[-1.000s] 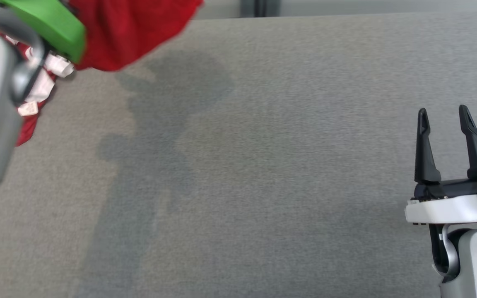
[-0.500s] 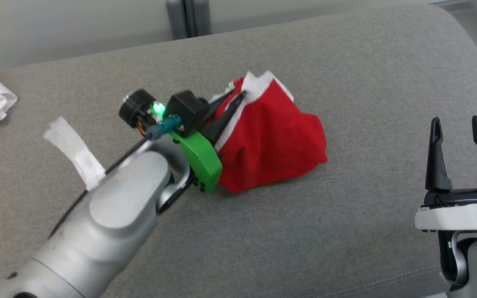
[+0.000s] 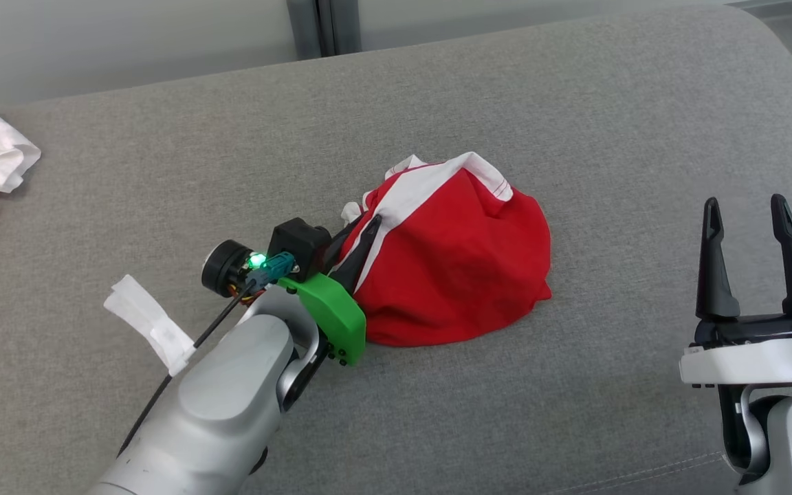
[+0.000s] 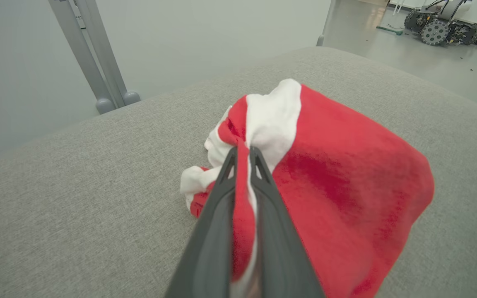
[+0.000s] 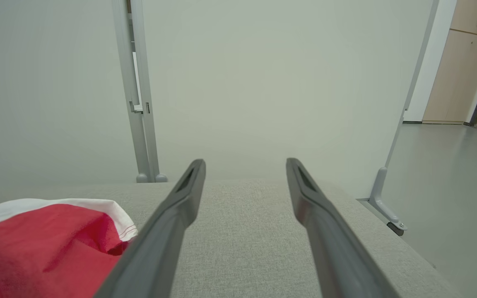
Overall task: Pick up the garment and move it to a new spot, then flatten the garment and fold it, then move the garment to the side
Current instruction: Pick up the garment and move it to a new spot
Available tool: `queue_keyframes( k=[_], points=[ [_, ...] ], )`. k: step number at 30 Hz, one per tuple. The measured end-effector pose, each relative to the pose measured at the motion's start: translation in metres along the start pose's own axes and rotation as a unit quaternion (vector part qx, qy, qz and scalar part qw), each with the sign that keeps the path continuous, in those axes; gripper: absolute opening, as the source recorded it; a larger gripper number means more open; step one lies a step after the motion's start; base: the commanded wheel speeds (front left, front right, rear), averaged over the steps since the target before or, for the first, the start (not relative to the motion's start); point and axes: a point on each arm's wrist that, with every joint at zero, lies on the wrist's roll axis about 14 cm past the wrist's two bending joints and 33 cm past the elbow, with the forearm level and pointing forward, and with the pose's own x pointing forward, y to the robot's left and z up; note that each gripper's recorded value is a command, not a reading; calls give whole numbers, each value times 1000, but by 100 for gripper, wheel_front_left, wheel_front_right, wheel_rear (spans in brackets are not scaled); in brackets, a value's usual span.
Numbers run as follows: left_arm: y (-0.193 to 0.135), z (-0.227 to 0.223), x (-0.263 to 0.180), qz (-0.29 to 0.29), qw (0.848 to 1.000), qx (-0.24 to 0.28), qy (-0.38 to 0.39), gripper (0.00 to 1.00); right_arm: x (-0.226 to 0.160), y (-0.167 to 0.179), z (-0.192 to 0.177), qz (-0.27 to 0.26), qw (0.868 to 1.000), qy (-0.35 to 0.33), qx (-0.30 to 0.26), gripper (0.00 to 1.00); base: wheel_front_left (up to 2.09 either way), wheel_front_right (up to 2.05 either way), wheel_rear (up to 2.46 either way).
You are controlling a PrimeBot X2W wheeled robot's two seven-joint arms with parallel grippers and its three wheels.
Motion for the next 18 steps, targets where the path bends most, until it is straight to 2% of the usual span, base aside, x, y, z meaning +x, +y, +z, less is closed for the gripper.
queue_keyframes(
  k=[5, 9, 18],
  points=[
    [5, 19, -12, 29, 999, -14, -38, 100, 1, 12, 4, 16, 1000, -6, 8, 100, 0, 0, 0],
    [17, 33, -31, 76, 994, -29, -73, 100, -5, 18, 3, 27, 1000, -1, 8, 100, 0, 0, 0],
    [55, 28, -104, 218, 968, -56, -112, 100, -24, 39, -1, 56, 998, 12, 28, 100, 0, 0, 0]
  ],
)
